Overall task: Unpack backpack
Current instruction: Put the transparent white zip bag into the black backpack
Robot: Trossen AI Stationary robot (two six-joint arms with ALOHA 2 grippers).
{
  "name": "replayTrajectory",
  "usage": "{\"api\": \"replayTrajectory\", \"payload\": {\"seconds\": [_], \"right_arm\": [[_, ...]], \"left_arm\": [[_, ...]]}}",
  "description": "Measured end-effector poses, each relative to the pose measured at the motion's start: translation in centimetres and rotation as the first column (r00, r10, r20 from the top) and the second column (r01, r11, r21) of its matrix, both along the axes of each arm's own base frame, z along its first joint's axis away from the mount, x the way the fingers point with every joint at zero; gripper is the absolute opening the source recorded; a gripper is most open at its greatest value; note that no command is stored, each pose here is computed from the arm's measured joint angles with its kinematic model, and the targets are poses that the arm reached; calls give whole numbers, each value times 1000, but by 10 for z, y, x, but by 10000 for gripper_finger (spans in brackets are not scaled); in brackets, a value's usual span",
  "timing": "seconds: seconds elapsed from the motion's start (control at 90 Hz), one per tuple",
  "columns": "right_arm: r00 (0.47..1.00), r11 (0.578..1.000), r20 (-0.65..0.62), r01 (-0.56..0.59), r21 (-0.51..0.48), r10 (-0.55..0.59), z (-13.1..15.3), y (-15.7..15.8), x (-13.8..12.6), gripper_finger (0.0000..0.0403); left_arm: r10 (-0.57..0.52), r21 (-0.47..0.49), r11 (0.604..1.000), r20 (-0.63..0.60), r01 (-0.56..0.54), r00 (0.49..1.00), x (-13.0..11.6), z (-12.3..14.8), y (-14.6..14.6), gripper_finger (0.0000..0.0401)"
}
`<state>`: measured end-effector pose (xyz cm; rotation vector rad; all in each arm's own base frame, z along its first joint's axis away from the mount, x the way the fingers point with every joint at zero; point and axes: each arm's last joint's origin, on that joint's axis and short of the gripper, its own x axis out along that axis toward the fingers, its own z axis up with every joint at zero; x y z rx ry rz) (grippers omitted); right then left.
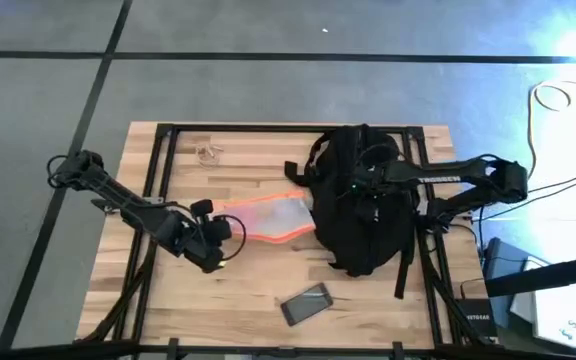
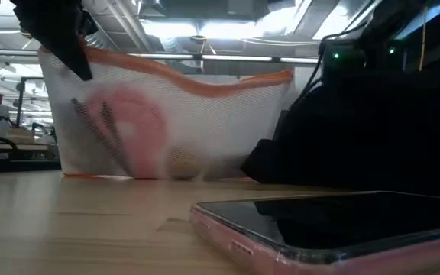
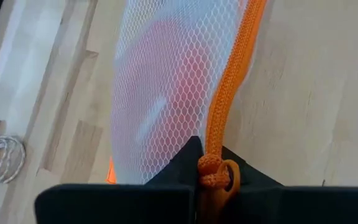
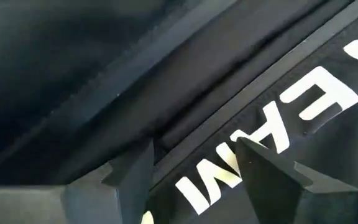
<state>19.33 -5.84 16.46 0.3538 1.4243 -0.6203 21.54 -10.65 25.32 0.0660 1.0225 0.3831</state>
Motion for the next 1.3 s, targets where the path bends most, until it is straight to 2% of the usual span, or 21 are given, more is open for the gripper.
{"api": "replayTrajectory", "payload": {"seconds": [0.111, 0.2, 0.311, 0.456, 0.511, 0.622, 0.744, 0.967, 1.044, 1.156, 1.222, 1.3], "right_arm": [[999, 999, -36, -11, -30, 9, -3, -1, 0, 206], [998, 999, -55, -25, -31, 23, -3, -1, -1, 182], [998, 999, -57, -28, -31, 26, -3, -1, -1, 124], [998, 999, -59, -30, -31, 28, -3, -1, -1, 28], [997, 999, -61, -43, -31, 41, -3, -1, -1, 10], [996, 997, -75, -46, -59, 41, 0, -2, -1, 7], [996, 989, -82, -46, -138, 35, 19, -6, 8, 2], [986, 968, 69, -132, -212, 149, 72, -7, 39, 0], [983, 972, 109, -121, -200, 144, 85, -7, 43, 0], [983, 975, 119, -114, -189, 138, 85, -7, 44, 2], [981, 969, 75, -163, -186, 180, 78, -6, 40, 12], [964, 938, -26, -265, -224, 266, 72, -6, 36, 37]], "left_arm": [[6, -3, 1000, 2, -6, 1000, 0, 0, 0, 0], [7, -4, 1000, 3, -7, 1000, 0, 0, 0, 0], [3, -2, 1000, 1, -3, 1000, 0, 0, 0, 0], [8, -3, 1000, 4, -8, 1000, 1, 0, 1, 0], [9, -3, 1000, 4, -9, 1000, 1, 0, 1, 0], [7, -2, 1000, 4, -7, 1000, 1, 0, 1, 0], [7, -2, 1000, 3, -7, 1000, 1, 0, 1, 0], [75, 11, 997, 25, -76, 997, -4, 4, 5, 0], [96, 8, 995, 30, -96, 995, -7, 6, 6, 0], [97, 2, 995, 36, -97, 995, -8, 7, 6, 0], [90, 2, 996, 35, -90, 995, -9, 6, 4, 0], [82, 2, 997, 34, -82, 996, -10, 6, 3, 0]]}}
